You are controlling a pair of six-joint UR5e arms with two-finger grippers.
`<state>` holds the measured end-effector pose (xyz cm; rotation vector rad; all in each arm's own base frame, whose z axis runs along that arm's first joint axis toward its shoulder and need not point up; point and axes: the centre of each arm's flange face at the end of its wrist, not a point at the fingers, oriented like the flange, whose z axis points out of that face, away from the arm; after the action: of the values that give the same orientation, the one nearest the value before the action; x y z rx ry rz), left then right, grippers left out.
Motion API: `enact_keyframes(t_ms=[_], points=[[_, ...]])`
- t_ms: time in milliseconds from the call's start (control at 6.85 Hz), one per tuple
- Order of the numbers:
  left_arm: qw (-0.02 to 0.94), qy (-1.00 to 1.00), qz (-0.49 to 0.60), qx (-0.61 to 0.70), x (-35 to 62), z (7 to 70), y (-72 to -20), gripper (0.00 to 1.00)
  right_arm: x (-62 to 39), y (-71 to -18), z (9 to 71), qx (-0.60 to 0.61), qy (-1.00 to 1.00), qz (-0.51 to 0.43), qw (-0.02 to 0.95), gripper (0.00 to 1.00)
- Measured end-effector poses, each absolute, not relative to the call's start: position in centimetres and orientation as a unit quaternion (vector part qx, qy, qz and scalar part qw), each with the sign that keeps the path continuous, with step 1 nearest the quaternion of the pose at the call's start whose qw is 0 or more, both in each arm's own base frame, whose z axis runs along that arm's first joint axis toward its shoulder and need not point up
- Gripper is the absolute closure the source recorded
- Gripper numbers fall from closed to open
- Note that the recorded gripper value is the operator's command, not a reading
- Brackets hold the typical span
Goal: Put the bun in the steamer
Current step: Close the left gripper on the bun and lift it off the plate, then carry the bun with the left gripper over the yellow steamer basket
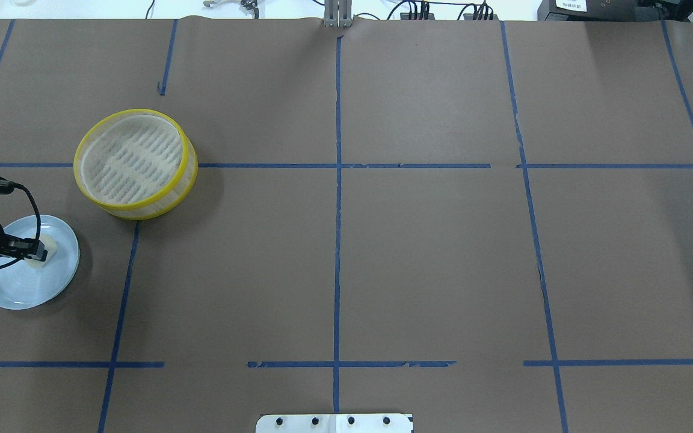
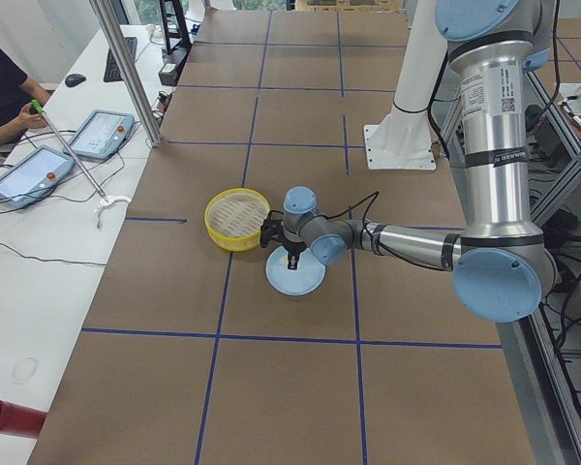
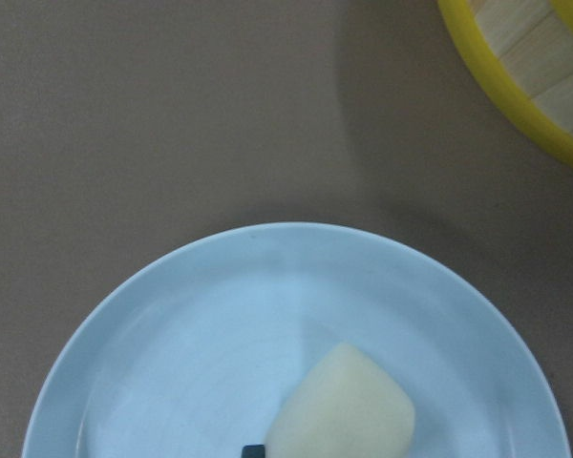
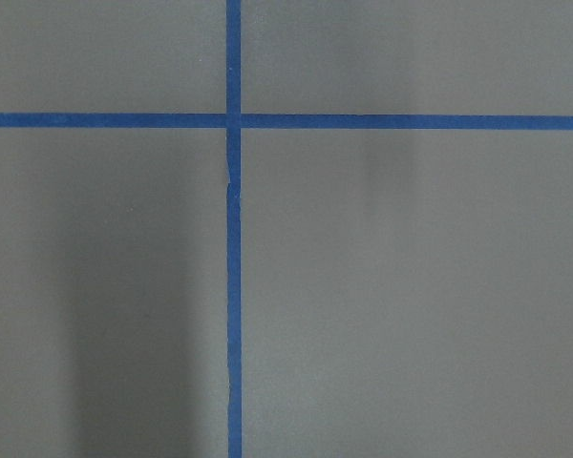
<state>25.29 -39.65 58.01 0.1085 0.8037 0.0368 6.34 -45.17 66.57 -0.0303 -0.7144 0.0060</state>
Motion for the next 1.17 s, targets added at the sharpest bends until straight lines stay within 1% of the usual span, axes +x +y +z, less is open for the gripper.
enact_keyframes(t_ms=[146,584,1169], points=[[0.917,0.394,0.02,0.057,25.1,57.5,-39.6,0.7,6.3,-45.2,66.6,-0.015,-0.35,0.003,0.937,0.0],[0.91,0.407,0.021,0.075,22.0,54.9,-38.4,0.72,6.3,-45.2,66.6,-0.015,-0.35,0.003,0.937,0.0],[0.912,0.4,0.026,0.089,15.5,51.0,-41.3,0.74,6.3,-45.2,66.6,-0.015,-0.35,0.003,0.937,0.0]])
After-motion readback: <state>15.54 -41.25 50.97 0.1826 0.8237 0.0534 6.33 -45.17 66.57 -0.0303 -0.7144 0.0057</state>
